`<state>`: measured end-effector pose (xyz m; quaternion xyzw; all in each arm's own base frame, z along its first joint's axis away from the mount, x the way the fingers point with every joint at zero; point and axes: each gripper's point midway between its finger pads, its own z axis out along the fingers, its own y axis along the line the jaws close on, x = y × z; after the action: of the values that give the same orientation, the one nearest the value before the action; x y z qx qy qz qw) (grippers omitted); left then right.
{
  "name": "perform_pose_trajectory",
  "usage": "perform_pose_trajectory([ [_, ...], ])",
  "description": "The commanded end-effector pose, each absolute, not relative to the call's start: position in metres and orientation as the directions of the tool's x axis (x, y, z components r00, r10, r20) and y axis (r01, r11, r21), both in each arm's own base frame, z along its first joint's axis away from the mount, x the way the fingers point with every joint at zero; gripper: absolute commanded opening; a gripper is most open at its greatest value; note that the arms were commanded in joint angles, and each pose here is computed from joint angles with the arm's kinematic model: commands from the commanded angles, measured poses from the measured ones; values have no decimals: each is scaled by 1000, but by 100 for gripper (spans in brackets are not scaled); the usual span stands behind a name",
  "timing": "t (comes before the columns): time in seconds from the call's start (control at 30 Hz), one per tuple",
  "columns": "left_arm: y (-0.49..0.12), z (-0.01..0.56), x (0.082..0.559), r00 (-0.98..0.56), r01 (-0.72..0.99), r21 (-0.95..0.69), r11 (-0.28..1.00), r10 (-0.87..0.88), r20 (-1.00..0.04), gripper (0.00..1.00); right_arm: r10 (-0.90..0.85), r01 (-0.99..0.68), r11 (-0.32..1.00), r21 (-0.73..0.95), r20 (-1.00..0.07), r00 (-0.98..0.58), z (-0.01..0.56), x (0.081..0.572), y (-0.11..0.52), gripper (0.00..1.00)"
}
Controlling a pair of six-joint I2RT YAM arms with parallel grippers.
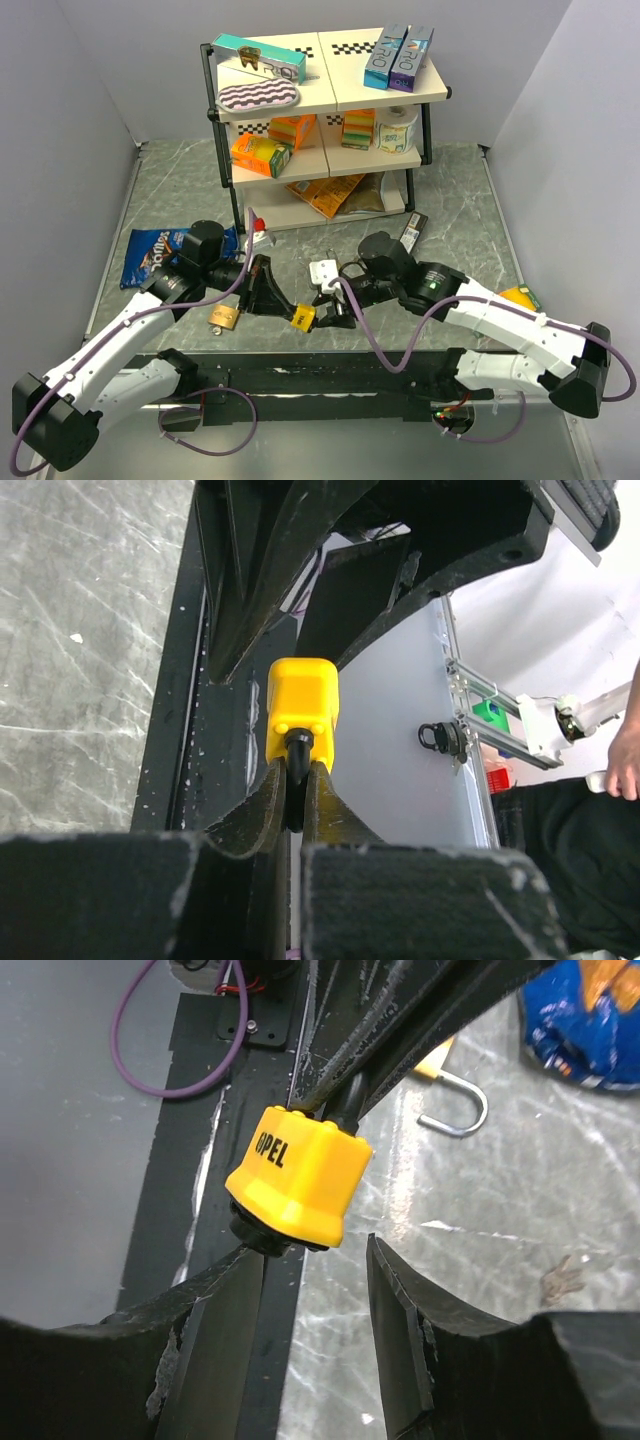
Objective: Lock with the key
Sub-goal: Adjust the lock.
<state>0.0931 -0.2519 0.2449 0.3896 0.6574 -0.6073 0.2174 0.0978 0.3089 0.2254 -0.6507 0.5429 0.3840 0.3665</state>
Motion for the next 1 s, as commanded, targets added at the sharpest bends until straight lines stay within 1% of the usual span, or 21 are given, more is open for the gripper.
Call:
perform_pose_trajectory([
  [0.0,-261,255,100,-534,830,-555,-51,213,-818,1,-173,-981,-72,-183,-966,193,308,118,345,52],
  [0.2,-263,246,88,-518,832,-550,-74,253,-817,1,-182,-964,-98,-246,-948,261,308,124,346,50],
  [0.33,-266,242,84,-514,828,-553,-87,274,-813,1,-182,-962,-105,-251,-946,267,312,131,352,49],
  [0.4,-267,239,80,-518,822,-561,-97,283,-807,1,-164,-958,-91,-272,-945,284,320,137,356,48],
  [0.53,-270,236,75,-547,796,-596,-109,292,-784,1,-116,-952,-35,-303,-945,305,336,148,360,44],
  [0.67,-273,230,68,-567,774,-622,-120,307,-765,1,-65,-942,13,-337,-940,335,350,154,362,43],
  [0.7,-273,229,68,-570,770,-626,-122,307,-762,1,-34,-935,43,-351,-936,350,361,157,361,43],
  [0.8,-273,225,66,-591,755,-646,-113,308,-745,1,-5,-938,78,-339,-941,339,364,157,358,44],
  [0.97,-275,230,67,-595,750,-647,-133,290,-749,1,55,-930,50,-365,-929,367,366,147,357,49],
])
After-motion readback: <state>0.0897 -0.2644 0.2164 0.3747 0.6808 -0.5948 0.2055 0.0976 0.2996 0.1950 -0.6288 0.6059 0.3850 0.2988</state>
